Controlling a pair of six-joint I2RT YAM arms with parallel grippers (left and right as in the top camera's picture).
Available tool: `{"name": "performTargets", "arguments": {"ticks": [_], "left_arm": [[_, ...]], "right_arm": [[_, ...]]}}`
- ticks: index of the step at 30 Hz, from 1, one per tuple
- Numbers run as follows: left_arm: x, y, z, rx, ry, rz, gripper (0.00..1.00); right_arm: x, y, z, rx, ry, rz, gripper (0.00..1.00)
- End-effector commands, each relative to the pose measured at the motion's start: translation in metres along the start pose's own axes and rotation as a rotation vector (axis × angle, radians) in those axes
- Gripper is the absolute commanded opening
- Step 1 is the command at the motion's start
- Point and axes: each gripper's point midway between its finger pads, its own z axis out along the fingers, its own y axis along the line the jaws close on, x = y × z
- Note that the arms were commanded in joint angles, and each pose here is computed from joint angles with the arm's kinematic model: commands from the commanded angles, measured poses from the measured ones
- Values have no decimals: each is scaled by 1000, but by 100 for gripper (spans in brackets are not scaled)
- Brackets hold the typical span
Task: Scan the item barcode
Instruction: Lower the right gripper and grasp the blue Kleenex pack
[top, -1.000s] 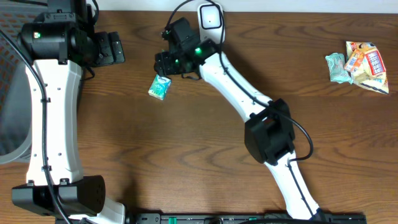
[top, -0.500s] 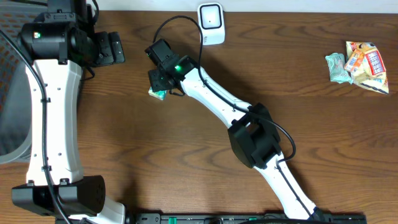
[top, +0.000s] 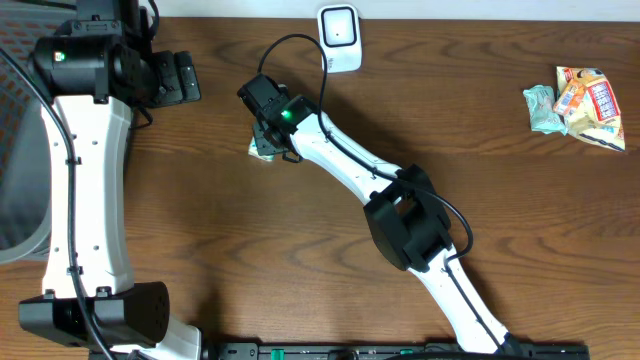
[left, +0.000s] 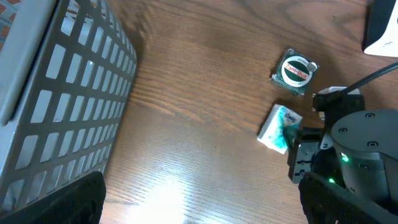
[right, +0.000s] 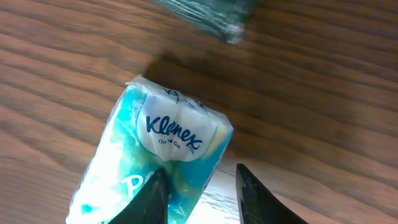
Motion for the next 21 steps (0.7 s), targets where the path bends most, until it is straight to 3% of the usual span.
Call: {"name": "performTargets", "arguments": {"ticks": [1,7,14,21], "left_arm": [[1,4,3,-19,6,-12,98],[1,4,3,-19,6,-12,98],[1,4,3,-19,6,-12,98],[1,4,3,-19,6,-12,98]], "right_arm": [[-3,-35,1,138,-12,17,28],[-12,-73,-20,242,-13,42,23],[-34,-96,-67,308,-77,32,26],[-45,-79,-74,258,-116,-88,47]]}}
